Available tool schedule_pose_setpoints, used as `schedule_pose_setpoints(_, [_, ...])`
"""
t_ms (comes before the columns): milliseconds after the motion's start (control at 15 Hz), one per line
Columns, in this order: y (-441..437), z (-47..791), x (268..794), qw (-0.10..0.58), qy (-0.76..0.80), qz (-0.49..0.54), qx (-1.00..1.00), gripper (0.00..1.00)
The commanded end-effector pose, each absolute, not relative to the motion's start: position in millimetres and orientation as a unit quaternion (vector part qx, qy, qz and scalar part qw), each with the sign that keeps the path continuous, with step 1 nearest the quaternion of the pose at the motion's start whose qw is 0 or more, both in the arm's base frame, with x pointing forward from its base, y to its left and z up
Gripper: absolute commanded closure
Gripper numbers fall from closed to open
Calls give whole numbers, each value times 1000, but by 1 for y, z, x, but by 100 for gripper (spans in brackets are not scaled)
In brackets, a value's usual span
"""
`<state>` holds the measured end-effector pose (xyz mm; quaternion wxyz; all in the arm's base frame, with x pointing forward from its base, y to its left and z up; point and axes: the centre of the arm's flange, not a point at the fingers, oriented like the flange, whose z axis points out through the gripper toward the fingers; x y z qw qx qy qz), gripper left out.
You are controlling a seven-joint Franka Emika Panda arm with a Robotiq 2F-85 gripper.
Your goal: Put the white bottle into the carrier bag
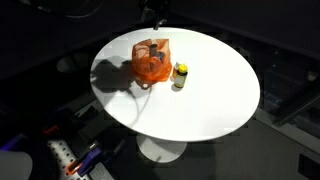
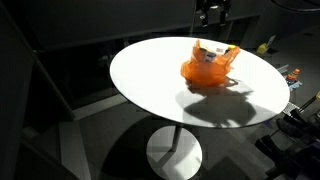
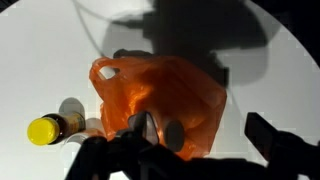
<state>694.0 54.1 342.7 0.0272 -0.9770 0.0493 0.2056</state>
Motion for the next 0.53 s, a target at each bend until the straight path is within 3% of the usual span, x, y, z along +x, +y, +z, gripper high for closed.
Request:
schedule_pose_setpoints(0, [50, 376, 658, 26, 65, 189, -980, 0])
schedule_pose_setpoints(467, [60, 403, 608, -4, 73, 103, -992, 0])
